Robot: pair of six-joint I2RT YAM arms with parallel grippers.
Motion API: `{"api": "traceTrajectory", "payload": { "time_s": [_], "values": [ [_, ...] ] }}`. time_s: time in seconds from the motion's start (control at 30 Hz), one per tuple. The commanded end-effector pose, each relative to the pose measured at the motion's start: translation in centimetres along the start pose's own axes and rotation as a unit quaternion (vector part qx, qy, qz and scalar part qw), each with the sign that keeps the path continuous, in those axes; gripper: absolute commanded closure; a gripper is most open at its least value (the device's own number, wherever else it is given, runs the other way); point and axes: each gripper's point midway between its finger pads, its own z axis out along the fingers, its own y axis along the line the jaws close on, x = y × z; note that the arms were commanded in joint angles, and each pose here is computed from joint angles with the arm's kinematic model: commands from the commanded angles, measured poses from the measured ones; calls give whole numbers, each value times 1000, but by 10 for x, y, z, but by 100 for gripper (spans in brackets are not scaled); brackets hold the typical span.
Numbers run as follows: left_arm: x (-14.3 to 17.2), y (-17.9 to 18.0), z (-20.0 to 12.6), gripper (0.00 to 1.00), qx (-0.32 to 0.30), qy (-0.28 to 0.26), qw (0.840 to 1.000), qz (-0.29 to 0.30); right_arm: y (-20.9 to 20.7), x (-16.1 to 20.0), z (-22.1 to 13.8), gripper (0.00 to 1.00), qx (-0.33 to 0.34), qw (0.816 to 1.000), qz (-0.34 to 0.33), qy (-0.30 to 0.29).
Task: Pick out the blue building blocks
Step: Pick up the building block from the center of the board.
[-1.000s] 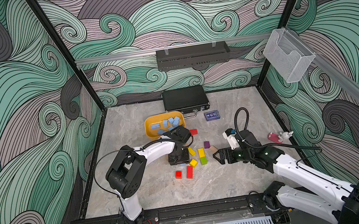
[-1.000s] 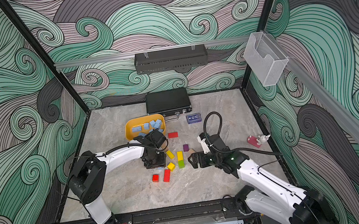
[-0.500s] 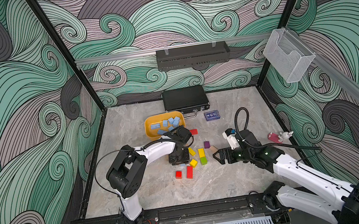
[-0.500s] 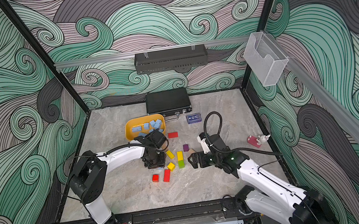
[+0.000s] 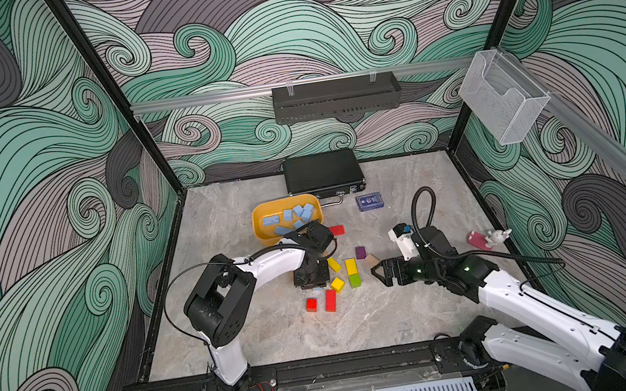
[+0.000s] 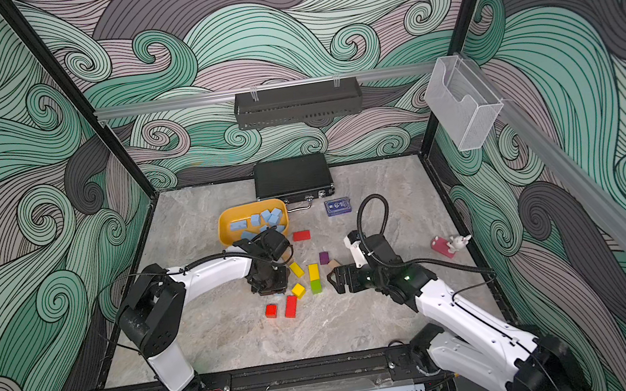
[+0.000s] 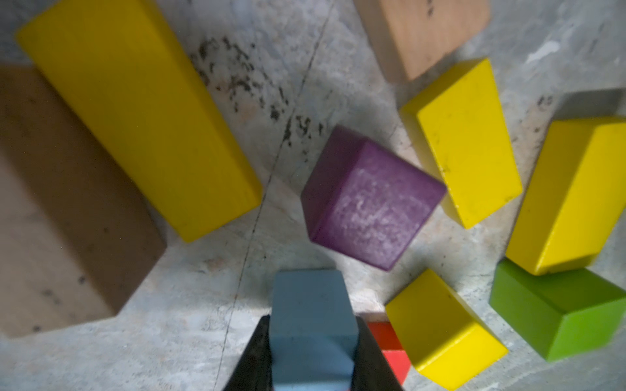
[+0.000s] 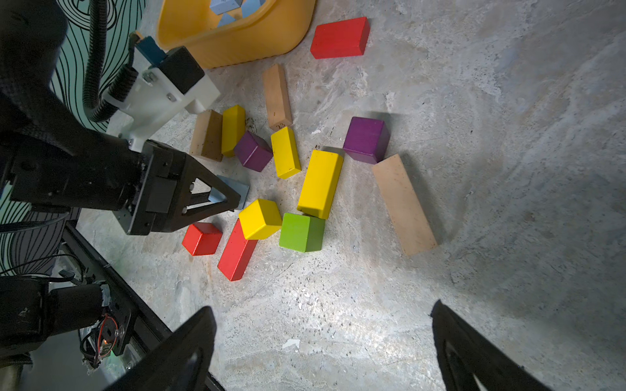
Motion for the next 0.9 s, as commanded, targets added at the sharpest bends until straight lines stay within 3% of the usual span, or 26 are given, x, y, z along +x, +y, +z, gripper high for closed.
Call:
{"api": "traceTrajectory", "payload": {
  "time_s": [0.0, 0.37, 0.87],
  "values": [
    [0, -2, -13, 73, 4, -18, 1000, 3, 6, -6, -4, 1, -14, 1000, -4, -10],
    [-14, -7, -53, 99, 10, -62, 998, 28, 31, -24, -18, 1, -60, 997, -32, -27],
    [-64, -7, -140, 100, -45, -155, 983, 90, 75, -56, -47, 1, -131, 985, -94, -57]
  ]
}}
